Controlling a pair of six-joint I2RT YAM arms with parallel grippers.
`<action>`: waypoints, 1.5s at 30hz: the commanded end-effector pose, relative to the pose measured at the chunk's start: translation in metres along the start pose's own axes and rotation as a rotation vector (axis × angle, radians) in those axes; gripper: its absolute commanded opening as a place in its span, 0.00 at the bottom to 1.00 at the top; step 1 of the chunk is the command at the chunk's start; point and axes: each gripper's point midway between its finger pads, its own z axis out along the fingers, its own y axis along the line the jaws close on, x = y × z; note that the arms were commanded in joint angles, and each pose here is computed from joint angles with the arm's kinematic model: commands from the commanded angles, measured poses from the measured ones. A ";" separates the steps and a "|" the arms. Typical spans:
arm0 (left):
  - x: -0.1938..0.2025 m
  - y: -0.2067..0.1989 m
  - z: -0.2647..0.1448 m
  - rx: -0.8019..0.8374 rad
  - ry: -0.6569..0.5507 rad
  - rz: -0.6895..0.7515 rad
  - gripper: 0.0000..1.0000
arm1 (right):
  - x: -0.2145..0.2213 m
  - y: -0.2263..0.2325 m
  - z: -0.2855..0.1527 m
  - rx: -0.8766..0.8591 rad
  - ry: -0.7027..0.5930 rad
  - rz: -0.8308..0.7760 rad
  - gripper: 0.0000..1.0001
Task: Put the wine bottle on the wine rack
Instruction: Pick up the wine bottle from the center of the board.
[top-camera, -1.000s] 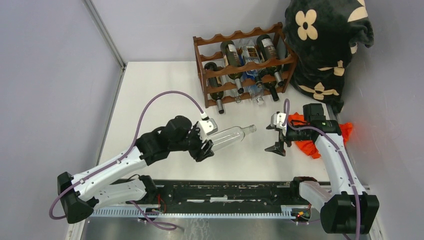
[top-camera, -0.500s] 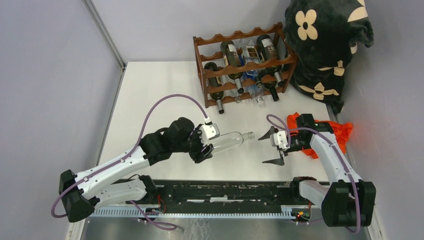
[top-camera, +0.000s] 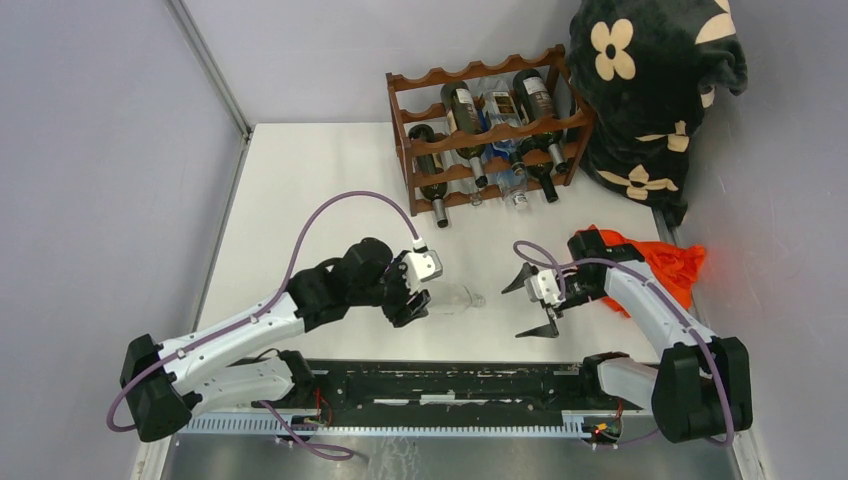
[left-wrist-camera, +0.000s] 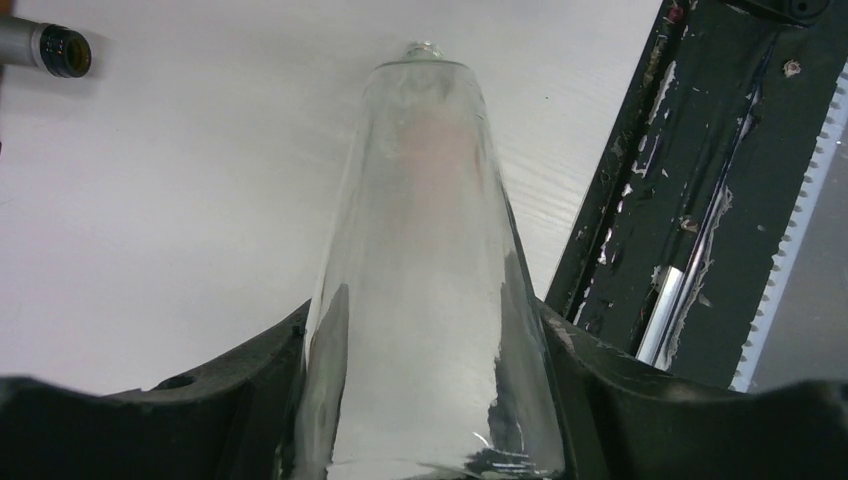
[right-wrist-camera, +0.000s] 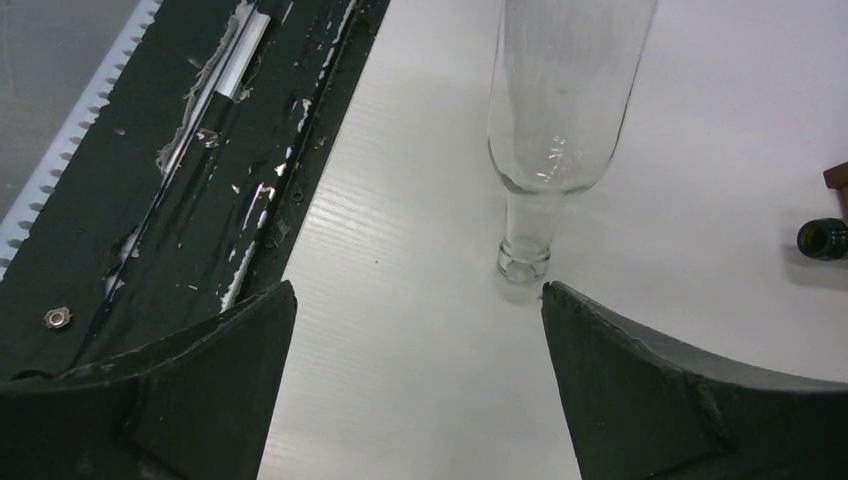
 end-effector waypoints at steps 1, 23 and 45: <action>-0.041 0.002 0.002 0.004 -0.148 0.059 0.02 | 0.011 -0.017 0.002 0.076 0.052 0.001 0.98; -0.075 -0.015 -0.002 0.100 -0.316 0.117 0.02 | 0.025 -0.041 0.032 0.217 -0.004 0.113 0.98; -0.092 -0.036 -0.017 0.200 -0.425 0.140 0.02 | 0.002 -0.017 0.045 0.032 -0.107 0.064 0.45</action>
